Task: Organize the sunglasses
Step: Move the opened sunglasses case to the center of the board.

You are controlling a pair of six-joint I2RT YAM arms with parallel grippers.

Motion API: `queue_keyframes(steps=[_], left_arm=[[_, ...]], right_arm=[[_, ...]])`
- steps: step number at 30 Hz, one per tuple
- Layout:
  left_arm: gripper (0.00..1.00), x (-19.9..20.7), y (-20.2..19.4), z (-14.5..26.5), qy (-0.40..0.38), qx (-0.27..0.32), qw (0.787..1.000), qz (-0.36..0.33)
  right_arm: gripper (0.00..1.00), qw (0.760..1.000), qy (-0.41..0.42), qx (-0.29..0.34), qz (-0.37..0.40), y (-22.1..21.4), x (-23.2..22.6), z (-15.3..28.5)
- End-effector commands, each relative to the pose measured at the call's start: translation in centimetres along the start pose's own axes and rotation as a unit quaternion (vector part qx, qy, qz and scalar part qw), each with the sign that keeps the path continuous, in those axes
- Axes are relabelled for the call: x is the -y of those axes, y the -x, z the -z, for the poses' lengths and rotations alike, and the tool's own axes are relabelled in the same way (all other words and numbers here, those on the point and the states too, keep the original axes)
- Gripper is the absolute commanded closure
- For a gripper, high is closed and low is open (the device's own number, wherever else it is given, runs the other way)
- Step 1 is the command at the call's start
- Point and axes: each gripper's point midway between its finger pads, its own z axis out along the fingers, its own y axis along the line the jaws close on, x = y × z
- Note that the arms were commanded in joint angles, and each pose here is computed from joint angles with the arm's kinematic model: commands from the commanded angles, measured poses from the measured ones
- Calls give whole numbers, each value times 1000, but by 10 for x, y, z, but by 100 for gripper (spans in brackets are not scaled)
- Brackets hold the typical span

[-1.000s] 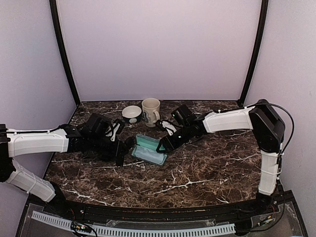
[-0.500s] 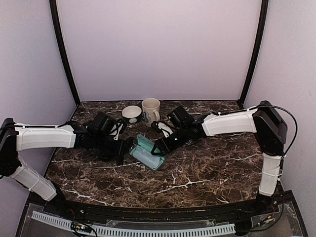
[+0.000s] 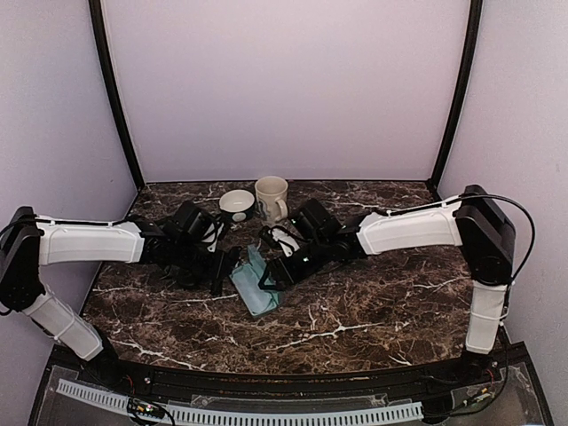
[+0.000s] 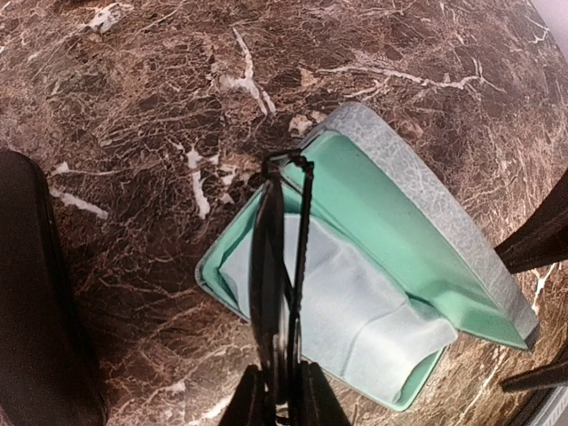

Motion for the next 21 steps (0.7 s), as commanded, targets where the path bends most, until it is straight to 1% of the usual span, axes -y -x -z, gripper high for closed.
queue_keyframes(steps=[1, 5, 11, 15, 21], left_arm=[[91, -7, 7, 6, 20, 4, 1000, 7], [92, -17, 4, 8, 52, -3, 998, 21], [94, -18, -3, 6, 62, -23, 997, 49], [93, -17, -9, 4, 83, -33, 994, 54], [92, -1, -15, -1, 90, -41, 993, 65]], right_arm=[[39, 999, 43, 27, 10, 10, -34, 7], [39, 998, 59, 32, 13, 10, -45, 4], [39, 997, 63, 36, 15, 10, -45, 1], [39, 997, 72, 37, 19, 7, -47, 1], [39, 996, 71, 39, 33, 6, -47, 4]])
